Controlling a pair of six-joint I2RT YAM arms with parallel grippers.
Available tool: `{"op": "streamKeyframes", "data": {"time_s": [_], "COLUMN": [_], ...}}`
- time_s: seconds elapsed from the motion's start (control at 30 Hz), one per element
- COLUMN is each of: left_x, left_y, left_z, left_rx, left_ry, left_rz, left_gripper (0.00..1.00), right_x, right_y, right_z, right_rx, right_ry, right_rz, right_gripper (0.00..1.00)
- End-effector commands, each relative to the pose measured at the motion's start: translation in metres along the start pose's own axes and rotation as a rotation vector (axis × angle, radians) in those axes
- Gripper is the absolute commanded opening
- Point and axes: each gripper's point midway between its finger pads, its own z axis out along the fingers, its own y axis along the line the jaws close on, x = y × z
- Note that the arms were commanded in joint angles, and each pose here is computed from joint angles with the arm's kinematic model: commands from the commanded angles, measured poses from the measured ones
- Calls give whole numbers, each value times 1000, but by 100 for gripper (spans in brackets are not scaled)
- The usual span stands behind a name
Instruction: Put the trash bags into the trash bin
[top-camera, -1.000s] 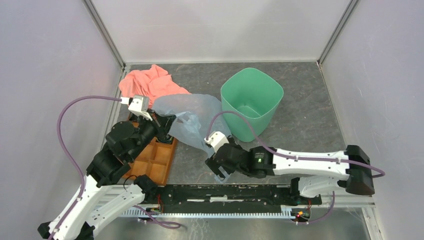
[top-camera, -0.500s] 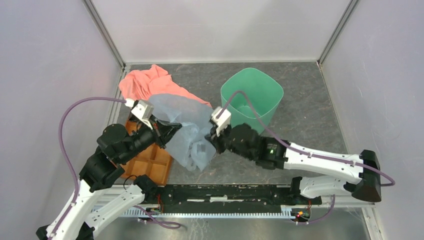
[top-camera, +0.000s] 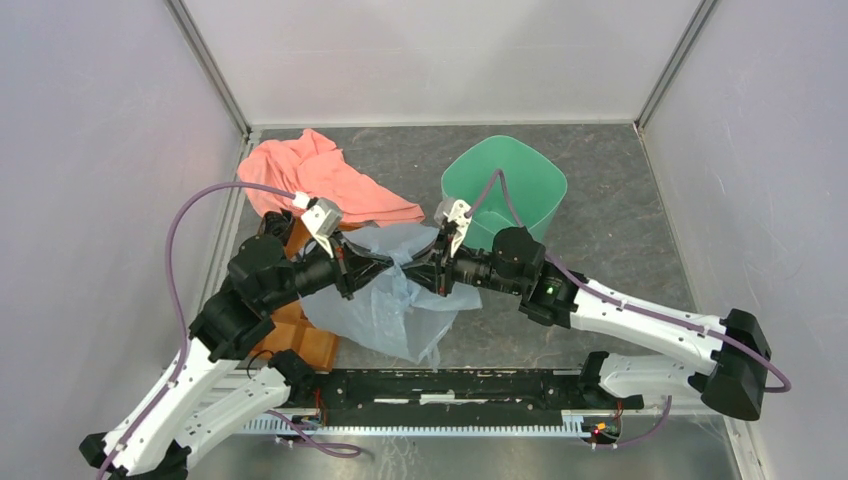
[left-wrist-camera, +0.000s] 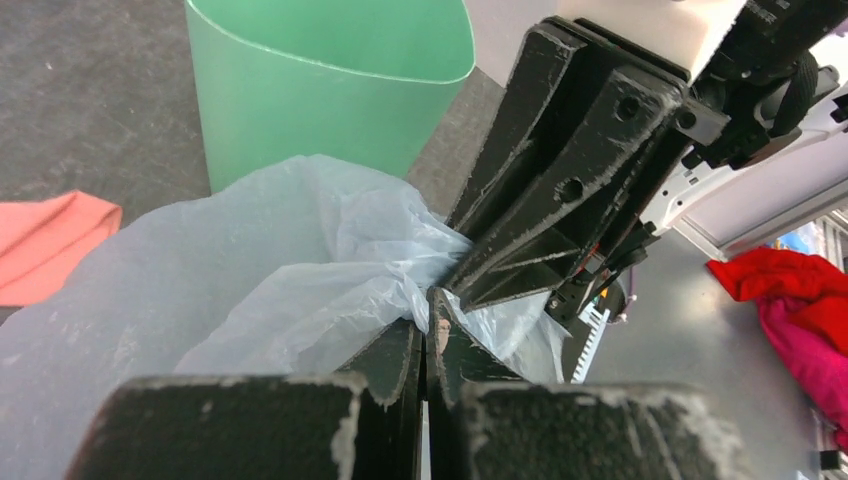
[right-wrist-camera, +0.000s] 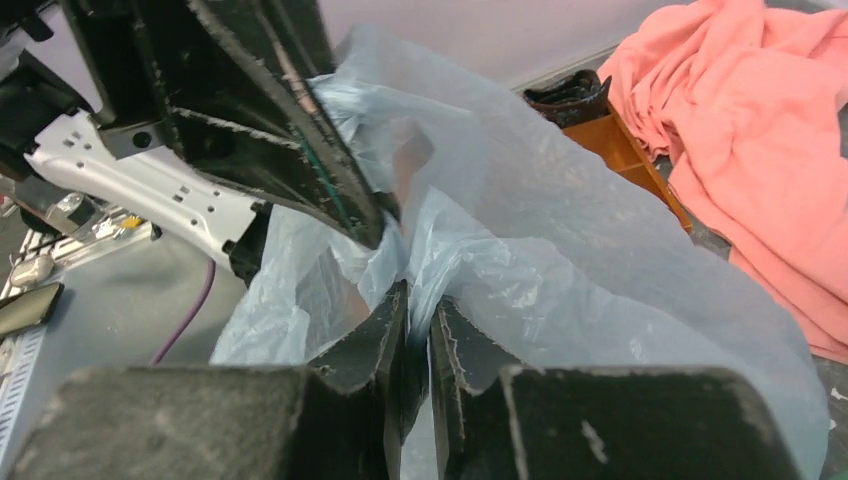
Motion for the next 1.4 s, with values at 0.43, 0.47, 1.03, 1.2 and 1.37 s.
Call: {"op": "streamKeyframes", "data": {"time_s": [0.43,0.47,1.03,1.2,1.37], "left_x": [8,8,6,2,-2], "left_y": [39,39,41,47,50], "left_z": [22,21,16,14,21], "left_rx": [-215,-219,-216,-244,-239], "left_ry": [-64,-65,-123,-173,-209], "left_rz": [-317,-319,-315,-332,-360], "left_gripper": [2,2,2,2,2], "right_x": [16,15,-27,-28,-17], "right_y": [-2,-3,19,7,11], "right_z": [-1,0,5,7,28], "right_rx": [40,55,143,260,236], "right_ry": [-10,-6,-162,-178,-148], "right_rz": [-42,-48,146,415,480], "right_gripper": [98,98,98,98,98]}}
